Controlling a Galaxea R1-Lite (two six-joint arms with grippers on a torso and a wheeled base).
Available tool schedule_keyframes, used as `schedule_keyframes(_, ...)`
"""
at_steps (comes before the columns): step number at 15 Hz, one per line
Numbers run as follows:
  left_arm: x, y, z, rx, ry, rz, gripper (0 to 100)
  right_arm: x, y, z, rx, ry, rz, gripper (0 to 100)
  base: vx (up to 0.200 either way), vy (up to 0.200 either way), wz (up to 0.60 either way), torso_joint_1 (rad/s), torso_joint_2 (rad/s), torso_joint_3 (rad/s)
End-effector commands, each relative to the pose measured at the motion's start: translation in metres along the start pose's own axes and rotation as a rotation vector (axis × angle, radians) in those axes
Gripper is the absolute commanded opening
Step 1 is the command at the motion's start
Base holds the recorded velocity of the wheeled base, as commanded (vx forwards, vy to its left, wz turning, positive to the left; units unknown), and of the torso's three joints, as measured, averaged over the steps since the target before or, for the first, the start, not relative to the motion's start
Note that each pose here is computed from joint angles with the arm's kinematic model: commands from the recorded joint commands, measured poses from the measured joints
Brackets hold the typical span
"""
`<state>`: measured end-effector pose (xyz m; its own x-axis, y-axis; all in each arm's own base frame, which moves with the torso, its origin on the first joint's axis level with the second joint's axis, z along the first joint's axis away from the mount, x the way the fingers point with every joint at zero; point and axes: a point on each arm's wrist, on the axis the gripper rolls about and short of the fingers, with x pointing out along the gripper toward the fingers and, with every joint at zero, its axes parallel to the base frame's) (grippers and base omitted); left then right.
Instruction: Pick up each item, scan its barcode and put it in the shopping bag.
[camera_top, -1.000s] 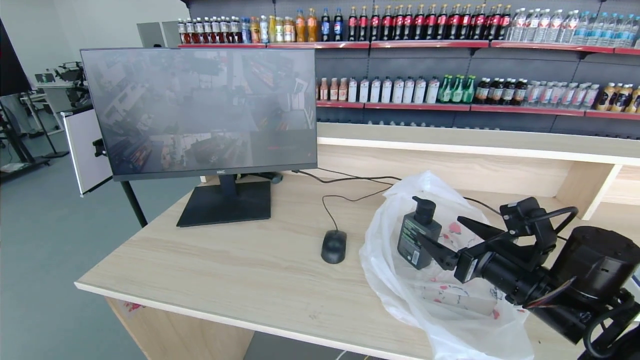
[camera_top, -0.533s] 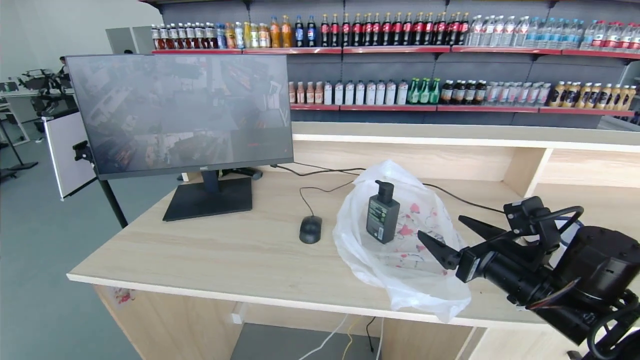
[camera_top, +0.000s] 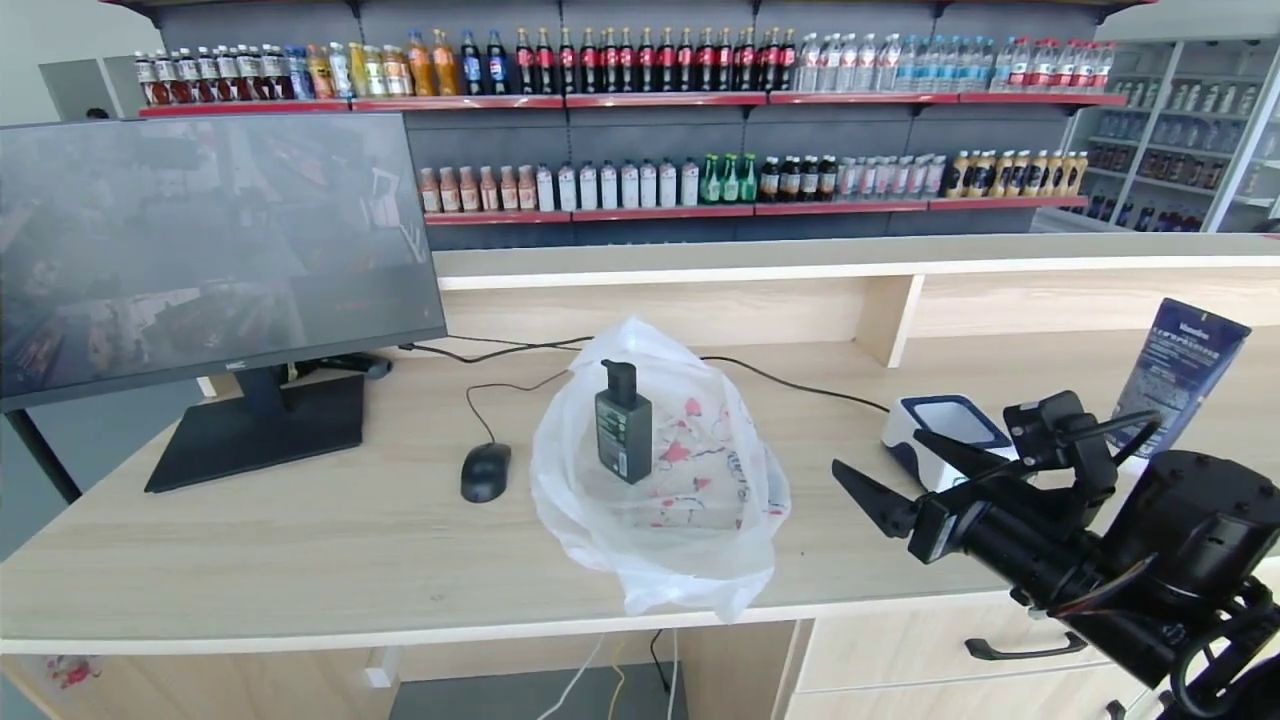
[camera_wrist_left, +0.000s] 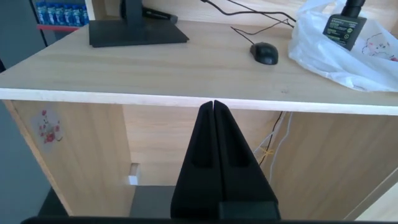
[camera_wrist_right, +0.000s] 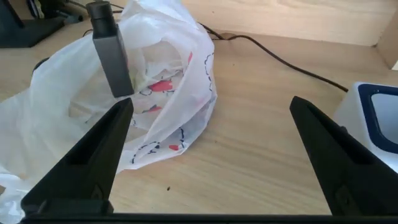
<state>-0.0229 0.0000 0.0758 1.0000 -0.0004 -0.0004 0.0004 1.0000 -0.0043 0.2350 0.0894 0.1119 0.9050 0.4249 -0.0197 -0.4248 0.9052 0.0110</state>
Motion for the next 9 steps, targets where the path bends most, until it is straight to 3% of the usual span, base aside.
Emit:
schedule_keyframes(1,0.0,0.0,0.0,0.0,0.0,0.0,0,0.0029,-0.0003,-0.0016,0.0,0.003,0.0,100,0.0,-0.2,0.0,0.002,0.01,0.002)
schedule_keyframes(9,0.0,0.0,0.0,-0.005,0.0,0.0,0,0.0094,-0.0005,-0.0103,0.001,0.034,0.001,100,0.0,-0.2,0.0,0.003,0.0,0.001)
